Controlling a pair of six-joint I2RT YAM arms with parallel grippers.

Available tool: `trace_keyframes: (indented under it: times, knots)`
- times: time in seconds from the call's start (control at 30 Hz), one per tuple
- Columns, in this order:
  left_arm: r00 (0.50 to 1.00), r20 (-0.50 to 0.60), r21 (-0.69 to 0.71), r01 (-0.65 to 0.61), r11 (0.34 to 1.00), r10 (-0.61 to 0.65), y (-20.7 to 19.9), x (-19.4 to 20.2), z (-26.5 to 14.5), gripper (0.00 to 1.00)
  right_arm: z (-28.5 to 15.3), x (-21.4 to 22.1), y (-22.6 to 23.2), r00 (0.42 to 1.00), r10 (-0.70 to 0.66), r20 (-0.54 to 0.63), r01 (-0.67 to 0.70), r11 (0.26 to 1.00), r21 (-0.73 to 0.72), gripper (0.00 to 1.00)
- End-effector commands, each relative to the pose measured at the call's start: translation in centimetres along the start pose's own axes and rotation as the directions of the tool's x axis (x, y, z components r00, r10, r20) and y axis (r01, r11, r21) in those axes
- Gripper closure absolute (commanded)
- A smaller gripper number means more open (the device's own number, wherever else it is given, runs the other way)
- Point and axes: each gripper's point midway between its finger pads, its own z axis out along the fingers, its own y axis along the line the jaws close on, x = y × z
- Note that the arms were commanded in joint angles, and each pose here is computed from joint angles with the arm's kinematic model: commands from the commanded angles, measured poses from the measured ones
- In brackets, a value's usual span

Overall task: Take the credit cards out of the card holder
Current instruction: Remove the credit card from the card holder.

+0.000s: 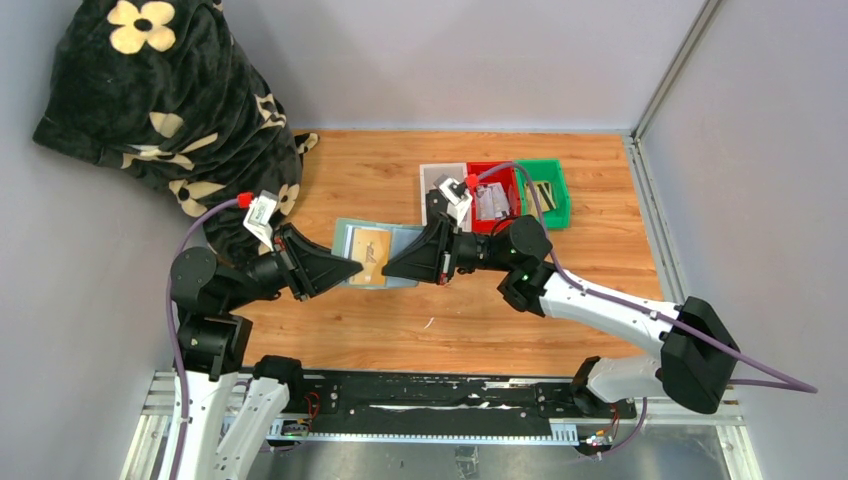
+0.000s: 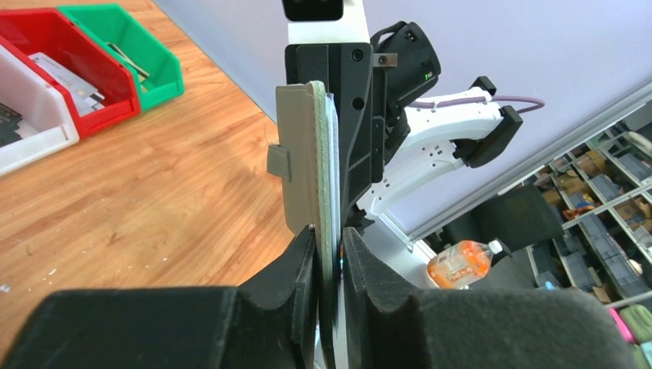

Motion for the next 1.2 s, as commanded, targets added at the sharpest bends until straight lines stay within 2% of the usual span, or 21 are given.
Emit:
trace_keyframes:
  times: [0.0,0.2,0.5,0.8,1.0,1.03,1.07,1.17]
  knots:
    - [1.000,-0.017,0.043,-0.006,0.999,0.007,-1.4,0.1,-0.3,0.78,-0.5,-0.2,1.2,0.999,-0.010,0.042,0.013,0.998,-0.063,1.00]
    - [1.000,-0.012,0.052,0.002,0.999,-0.002,-1.7,-0.1,-0.3,0.79,-1.1,0.3,0.8,0.999,-0.001,0.043,0.004,0.998,-0.056,1.00]
    - [1.000,-0.007,0.051,0.008,0.999,-0.008,-1.7,-0.2,-0.2,0.91,-1.8,0.7,0.7,0.999,0.001,0.051,0.002,0.999,-0.045,1.00]
    - [1.000,0.014,0.047,0.023,0.999,-0.023,-1.7,-0.6,-0.1,0.93,-2.0,0.0,0.5,0.990,0.033,0.136,-0.024,0.998,-0.064,1.00]
    - [1.000,0.020,0.040,0.020,0.999,-0.021,-1.5,-0.7,-0.1,0.93,-2.0,0.1,0.7,0.989,0.039,0.144,-0.028,0.996,-0.081,1.00]
    - [1.000,0.017,0.037,0.021,0.999,-0.021,-1.5,-0.6,-0.1,0.93,-2.0,0.0,0.7,0.989,0.035,0.144,-0.024,0.996,-0.082,0.98]
    - [1.000,0.017,0.035,0.020,0.999,-0.021,-1.4,-0.5,-0.1,0.94,-1.9,-0.2,0.9,0.989,0.031,0.143,-0.019,0.996,-0.085,0.90]
    - [1.000,0.013,0.032,0.017,0.999,-0.017,-1.2,-0.3,-0.1,0.94,-1.3,-0.9,1.1,0.991,0.007,0.135,0.002,0.998,-0.067,0.76]
